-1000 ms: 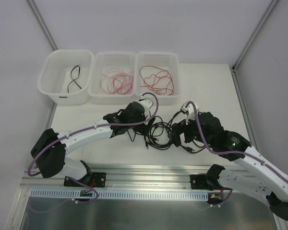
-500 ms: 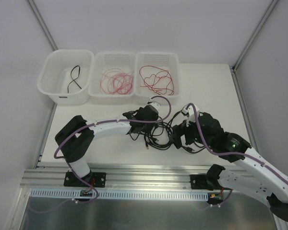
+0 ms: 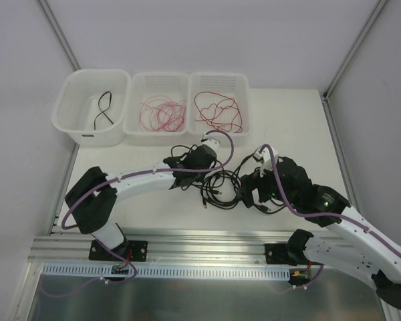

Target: Untangle the cables

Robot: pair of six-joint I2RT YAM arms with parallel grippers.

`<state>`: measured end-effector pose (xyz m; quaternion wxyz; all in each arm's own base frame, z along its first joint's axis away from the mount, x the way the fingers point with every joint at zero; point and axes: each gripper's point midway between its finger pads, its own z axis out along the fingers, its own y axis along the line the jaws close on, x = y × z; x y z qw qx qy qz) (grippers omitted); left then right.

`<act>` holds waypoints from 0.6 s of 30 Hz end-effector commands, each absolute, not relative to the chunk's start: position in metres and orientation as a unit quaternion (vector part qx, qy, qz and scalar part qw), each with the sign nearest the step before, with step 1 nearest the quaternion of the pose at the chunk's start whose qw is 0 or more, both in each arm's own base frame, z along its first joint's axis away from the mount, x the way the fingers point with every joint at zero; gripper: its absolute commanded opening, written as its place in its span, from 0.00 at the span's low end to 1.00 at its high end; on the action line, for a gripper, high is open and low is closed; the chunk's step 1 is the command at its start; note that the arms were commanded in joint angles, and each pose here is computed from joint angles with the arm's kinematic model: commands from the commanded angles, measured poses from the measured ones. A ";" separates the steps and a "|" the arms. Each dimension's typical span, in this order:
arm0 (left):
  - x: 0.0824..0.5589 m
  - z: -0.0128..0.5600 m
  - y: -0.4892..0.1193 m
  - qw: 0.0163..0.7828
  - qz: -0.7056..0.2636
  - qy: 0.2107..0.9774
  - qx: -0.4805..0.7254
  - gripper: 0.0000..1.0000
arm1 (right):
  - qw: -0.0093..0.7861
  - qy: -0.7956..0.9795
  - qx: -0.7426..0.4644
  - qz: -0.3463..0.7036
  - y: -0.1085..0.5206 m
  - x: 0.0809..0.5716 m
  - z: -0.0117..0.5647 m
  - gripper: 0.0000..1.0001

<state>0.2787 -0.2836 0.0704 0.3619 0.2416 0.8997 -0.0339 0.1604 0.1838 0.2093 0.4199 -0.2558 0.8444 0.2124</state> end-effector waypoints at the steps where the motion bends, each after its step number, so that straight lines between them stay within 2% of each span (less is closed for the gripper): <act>1: 0.283 0.138 -0.277 0.435 -0.058 0.870 0.225 0.00 | 0.432 0.843 -0.244 0.208 0.178 0.161 0.217 0.98; 7: 0.281 0.247 -0.255 0.514 -0.085 0.824 0.222 0.00 | 0.437 0.842 -0.242 0.205 0.174 0.161 0.221 0.97; 12: 0.284 0.311 -0.230 0.541 -0.086 0.808 0.218 0.00 | 0.439 0.843 -0.237 0.201 0.167 0.158 0.223 0.97; 18: 0.299 0.432 -0.183 0.629 -0.081 0.754 0.171 0.00 | 0.441 0.844 -0.232 0.198 0.158 0.152 0.225 0.97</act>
